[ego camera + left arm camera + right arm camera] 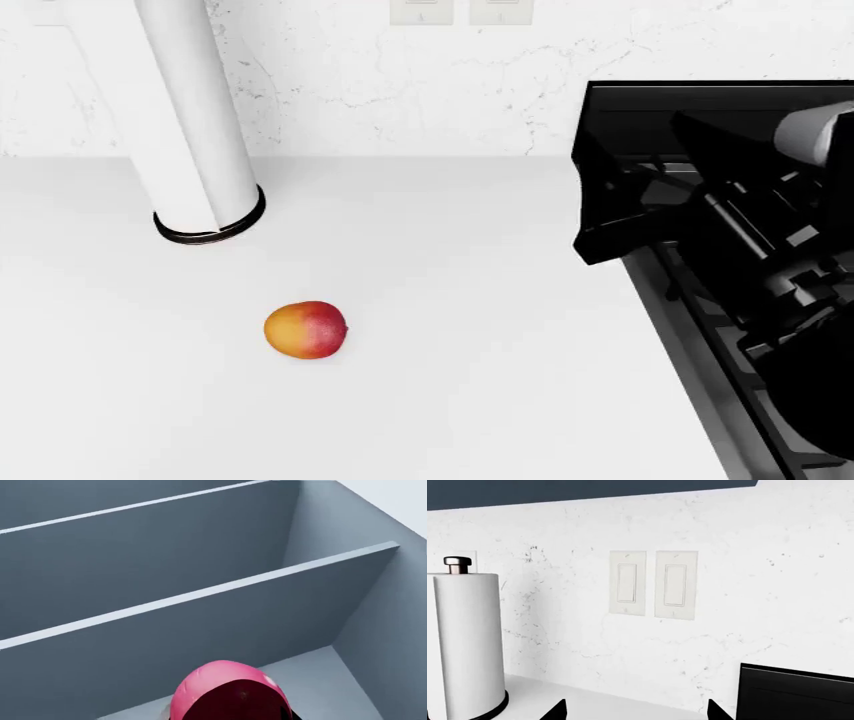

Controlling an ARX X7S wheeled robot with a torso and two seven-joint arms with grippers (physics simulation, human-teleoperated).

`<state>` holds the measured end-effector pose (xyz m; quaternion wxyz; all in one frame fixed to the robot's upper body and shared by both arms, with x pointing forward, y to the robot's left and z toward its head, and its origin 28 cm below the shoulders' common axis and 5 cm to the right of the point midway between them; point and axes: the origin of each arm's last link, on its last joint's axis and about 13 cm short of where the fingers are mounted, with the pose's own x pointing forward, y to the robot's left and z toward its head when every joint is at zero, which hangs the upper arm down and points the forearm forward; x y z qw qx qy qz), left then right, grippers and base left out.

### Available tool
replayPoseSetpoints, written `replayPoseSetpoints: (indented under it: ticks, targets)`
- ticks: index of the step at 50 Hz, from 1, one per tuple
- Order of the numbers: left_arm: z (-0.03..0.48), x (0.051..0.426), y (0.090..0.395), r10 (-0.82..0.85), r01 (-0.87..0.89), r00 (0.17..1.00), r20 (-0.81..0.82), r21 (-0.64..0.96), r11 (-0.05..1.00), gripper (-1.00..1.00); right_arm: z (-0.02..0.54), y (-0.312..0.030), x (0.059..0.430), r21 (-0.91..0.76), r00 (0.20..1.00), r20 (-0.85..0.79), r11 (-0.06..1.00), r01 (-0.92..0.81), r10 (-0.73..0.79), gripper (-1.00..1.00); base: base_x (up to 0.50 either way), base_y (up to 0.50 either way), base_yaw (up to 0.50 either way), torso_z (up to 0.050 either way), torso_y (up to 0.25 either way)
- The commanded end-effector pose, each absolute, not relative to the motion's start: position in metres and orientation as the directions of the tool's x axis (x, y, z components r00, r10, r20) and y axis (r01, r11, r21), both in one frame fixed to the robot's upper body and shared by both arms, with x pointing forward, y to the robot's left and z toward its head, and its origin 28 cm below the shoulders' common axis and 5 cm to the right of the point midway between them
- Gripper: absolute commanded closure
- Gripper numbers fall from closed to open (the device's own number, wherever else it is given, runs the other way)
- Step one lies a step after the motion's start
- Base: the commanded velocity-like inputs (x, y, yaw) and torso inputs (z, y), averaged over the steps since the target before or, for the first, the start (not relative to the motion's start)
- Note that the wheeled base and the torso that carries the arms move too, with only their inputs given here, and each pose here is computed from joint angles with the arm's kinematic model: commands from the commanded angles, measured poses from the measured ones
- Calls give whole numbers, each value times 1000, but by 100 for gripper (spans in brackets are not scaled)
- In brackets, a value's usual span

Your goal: Pick the mango, radish from the counter and place them in the cabinet. Then close the cabinet.

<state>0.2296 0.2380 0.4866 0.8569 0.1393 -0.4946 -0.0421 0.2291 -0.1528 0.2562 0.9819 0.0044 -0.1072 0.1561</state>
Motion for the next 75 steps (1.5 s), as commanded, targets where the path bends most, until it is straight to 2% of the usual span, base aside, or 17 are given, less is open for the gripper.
replayPoseSetpoints:
  ticks: [1, 29, 34, 41, 48, 61, 75]
  targets:
    - [499, 250, 235, -156, -95, 545, 824, 245, 965, 100, 255, -152, 230, -22, 929, 211, 951, -308, 305, -100, 0, 0, 0, 0, 0]
    - [547, 274, 214, -218, -86, 603, 767, 334, 939, 100, 249, -149, 233, -27, 933, 201, 954, -300, 299, -100, 0, 0, 0, 0, 0]
    - [542, 263, 211, -214, -62, 568, 794, 301, 952, 100, 248, -148, 231, -37, 934, 192, 954, -299, 300, -100, 0, 0, 0, 0, 0]
    - [541, 260, 210, -214, -57, 561, 800, 296, 954, 100, 248, -148, 230, -39, 934, 191, 953, -300, 301, -100, 0, 0, 0, 0, 0]
    - [558, 275, 212, -215, -85, 565, 797, 315, 945, 100, 250, -145, 230, -41, 929, 204, 951, -306, 308, -100, 0, 0, 0, 0, 0]
    - [584, 306, 217, -201, -82, 609, 767, 313, 946, 100, 247, -147, 233, -33, 930, 208, 953, -302, 302, -100, 0, 0, 0, 0, 0]
    - [575, 328, 221, -220, -3, 713, 666, 317, 948, 100, 250, -145, 232, -31, 932, 202, 953, -301, 301, -100, 0, 0, 0, 0, 0]
